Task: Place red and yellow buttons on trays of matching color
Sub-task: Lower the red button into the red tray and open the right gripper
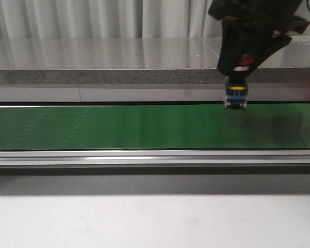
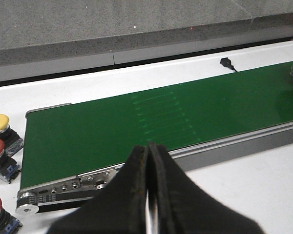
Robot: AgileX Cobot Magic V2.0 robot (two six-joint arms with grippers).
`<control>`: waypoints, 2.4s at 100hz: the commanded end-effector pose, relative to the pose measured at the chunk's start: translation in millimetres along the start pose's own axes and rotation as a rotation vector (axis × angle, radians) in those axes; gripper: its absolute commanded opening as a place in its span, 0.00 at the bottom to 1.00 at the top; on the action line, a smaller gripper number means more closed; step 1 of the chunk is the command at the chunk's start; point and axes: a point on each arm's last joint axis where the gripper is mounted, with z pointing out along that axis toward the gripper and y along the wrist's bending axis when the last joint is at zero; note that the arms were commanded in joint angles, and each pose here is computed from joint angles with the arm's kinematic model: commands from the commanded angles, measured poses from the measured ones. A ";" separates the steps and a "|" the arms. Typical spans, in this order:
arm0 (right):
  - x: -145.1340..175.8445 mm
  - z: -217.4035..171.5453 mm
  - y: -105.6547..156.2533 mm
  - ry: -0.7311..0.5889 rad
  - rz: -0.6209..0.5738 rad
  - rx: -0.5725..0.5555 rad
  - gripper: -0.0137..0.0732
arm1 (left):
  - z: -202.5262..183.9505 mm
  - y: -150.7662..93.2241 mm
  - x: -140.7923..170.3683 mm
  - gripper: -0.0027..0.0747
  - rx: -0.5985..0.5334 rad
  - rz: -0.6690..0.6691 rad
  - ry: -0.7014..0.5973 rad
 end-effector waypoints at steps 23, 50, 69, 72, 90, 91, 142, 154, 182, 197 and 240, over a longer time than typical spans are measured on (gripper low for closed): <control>4.1 -74.6 -76.2 -0.231 0.241 0.158 0.33 | -2.9 -0.2 -12.7 0.01 0.008 -0.016 -0.084; 32.1 -101.7 -147.3 -0.293 0.486 0.294 0.33 | -2.9 -0.2 -12.7 0.01 0.008 -0.016 -0.084; 48.5 -117.6 -179.9 -0.367 0.653 0.364 0.33 | -2.9 -0.2 -12.7 0.01 0.008 -0.016 -0.084; 50.4 -119.8 -184.4 -0.385 0.681 0.375 0.33 | -2.9 -0.2 -12.7 0.01 0.008 -0.016 -0.084; 53.7 -116.9 -202.7 -0.432 0.766 0.401 0.33 | -2.9 -0.2 -12.7 0.01 0.008 -0.016 -0.084; 53.2 -116.9 -203.2 -0.434 0.766 0.402 0.33 | -2.9 -0.2 -12.7 0.01 0.008 -0.016 -0.084; 36.0 -73.0 -262.0 -0.411 0.907 0.385 0.33 | -2.9 -0.2 -12.7 0.01 0.008 -0.016 -0.084; 39.7 -57.7 -271.6 -0.388 0.922 0.385 0.33 | -2.9 -0.2 -12.7 0.01 0.008 -0.016 -0.084; 46.2 -29.6 -285.9 -0.349 0.944 0.384 0.33 | -2.9 -0.2 -12.7 0.01 0.008 -0.016 -0.084; 48.2 -21.7 -289.4 -0.337 0.950 0.382 0.33 | -2.9 -0.2 -12.7 0.01 0.008 -0.016 -0.084; 48.1 -21.8 -289.5 -0.339 0.950 0.383 0.76 | -2.9 -0.2 -12.7 0.01 0.008 -0.016 -0.084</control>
